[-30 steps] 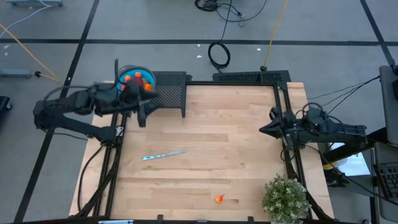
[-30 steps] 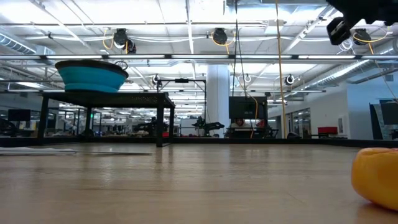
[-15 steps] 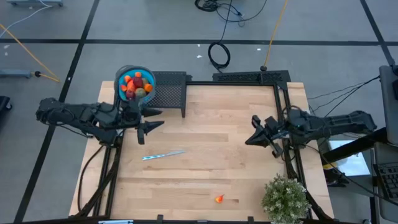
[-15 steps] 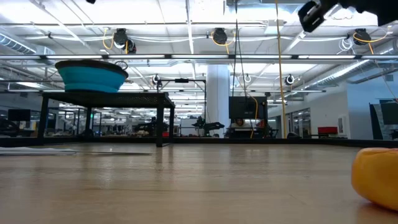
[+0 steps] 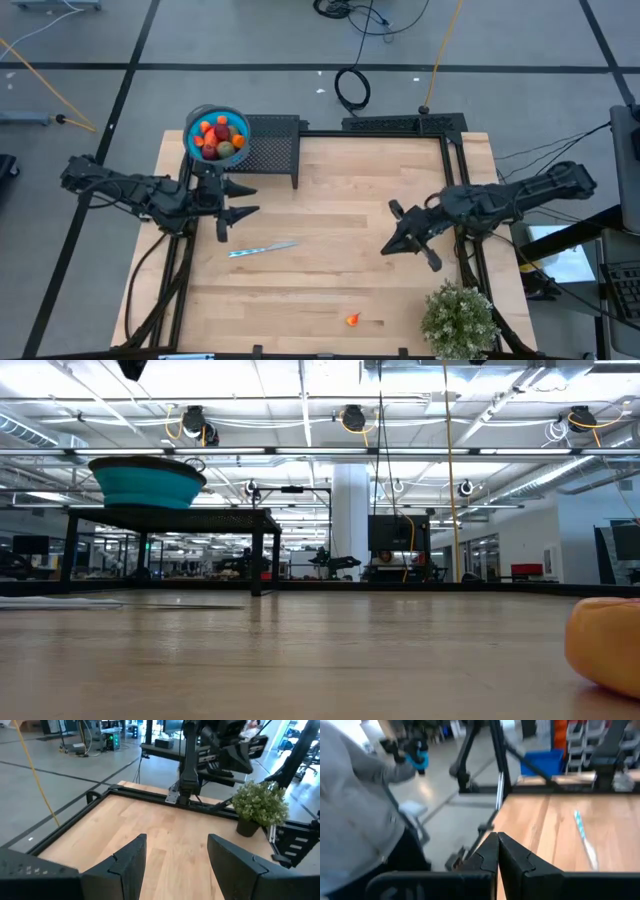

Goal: Pick & Place Fruit
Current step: Put the peach into the blue strainer bowl on the shelf

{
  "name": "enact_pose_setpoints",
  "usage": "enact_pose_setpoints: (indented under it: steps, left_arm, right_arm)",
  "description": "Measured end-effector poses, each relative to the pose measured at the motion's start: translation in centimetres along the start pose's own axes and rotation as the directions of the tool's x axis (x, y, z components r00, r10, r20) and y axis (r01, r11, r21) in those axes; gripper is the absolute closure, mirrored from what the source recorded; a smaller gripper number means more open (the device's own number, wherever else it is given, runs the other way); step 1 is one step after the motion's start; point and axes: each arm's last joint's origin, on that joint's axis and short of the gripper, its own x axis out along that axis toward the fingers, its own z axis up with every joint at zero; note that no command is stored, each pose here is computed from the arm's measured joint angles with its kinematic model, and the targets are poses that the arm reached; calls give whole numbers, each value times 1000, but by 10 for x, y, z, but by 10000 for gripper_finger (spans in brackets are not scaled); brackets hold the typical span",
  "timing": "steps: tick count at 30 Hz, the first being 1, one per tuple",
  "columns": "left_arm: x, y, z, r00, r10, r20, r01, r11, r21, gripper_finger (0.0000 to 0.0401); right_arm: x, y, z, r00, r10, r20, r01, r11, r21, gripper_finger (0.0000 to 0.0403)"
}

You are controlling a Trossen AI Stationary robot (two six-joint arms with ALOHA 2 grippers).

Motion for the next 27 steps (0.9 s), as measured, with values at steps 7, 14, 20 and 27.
enact_pose_setpoints:
  steps: [7, 14, 20, 27]
  left_arm:
    - [-6, 6, -18, 998, -61, 10, 61, 998, 7, 190]
    - [-15, 15, -39, 996, -91, 0, 91, 996, 2, 190]
    - [-22, 23, -57, 995, -101, 7, 101, 995, -15, 190]
    - [-31, 32, -76, 994, -107, 34, 107, 994, -5, 190]
  right_arm:
    - [30, 9, 9, 981, -5, -194, 8, 1000, 17, 403]
    - [64, 18, 14, 934, -58, -352, 51, 998, -28, 403]
    - [94, 25, 16, 896, -63, -439, 51, 998, -38, 403]
    - [124, 27, 8, 869, -43, -494, 33, 999, -30, 403]
